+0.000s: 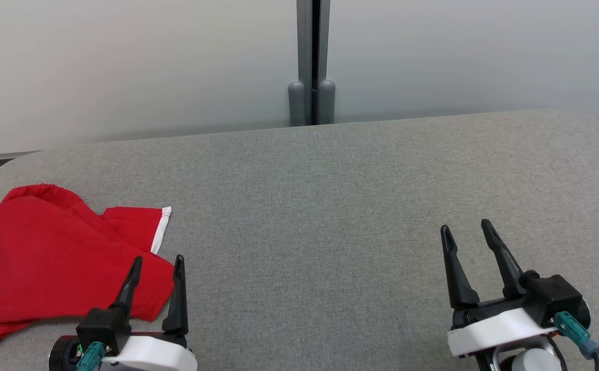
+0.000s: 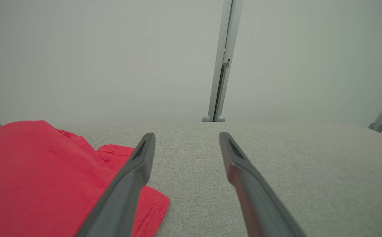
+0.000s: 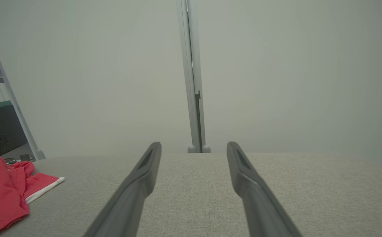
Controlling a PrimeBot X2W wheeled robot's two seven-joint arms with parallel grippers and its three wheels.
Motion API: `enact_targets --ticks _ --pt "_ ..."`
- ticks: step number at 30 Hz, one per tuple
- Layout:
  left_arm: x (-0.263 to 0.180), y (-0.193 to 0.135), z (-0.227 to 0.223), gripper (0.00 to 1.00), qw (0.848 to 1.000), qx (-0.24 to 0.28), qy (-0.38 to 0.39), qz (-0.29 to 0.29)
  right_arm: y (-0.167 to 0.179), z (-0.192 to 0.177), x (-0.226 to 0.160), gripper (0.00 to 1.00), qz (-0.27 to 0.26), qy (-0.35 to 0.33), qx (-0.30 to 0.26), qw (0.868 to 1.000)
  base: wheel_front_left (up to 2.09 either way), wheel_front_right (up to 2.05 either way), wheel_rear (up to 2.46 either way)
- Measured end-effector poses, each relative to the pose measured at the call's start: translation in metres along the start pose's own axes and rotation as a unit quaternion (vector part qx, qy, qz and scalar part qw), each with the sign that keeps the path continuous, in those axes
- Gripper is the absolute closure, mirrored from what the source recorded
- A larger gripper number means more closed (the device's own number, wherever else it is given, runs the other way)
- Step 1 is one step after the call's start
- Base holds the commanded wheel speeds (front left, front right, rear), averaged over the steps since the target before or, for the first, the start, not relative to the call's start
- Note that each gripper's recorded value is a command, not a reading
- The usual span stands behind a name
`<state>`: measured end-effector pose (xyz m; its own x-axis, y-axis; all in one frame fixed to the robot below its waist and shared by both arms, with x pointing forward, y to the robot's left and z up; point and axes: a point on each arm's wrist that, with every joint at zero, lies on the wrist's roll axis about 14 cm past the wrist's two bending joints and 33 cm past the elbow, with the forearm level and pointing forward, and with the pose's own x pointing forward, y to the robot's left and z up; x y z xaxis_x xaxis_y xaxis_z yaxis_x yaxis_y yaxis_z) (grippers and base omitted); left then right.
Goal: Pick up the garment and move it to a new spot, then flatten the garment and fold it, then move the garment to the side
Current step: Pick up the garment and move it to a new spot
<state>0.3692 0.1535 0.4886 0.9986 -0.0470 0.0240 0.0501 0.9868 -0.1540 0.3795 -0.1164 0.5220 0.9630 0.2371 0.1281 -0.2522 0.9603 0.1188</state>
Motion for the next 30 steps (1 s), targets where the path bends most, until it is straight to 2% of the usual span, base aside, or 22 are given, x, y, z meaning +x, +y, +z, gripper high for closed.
enact_targets --ticks 15,25,30 --pt "-0.006 0.007 0.0 0.0 1.0 0.003 0.0 0.01 0.009 -0.003 0.004 0.0 0.014 0.004 0.007 1.0 0.0 0.0 0.0" --pt "-0.026 0.046 0.003 0.0 0.998 0.009 -0.003 0.069 0.053 -0.016 0.02 0.0 0.081 0.02 0.022 0.996 0.0 0.0 0.0" --pt "-0.043 0.073 0.011 0.0 0.993 0.013 -0.014 0.113 0.086 -0.023 0.026 0.0 0.129 0.029 0.031 0.991 0.0 0.0 0.0"
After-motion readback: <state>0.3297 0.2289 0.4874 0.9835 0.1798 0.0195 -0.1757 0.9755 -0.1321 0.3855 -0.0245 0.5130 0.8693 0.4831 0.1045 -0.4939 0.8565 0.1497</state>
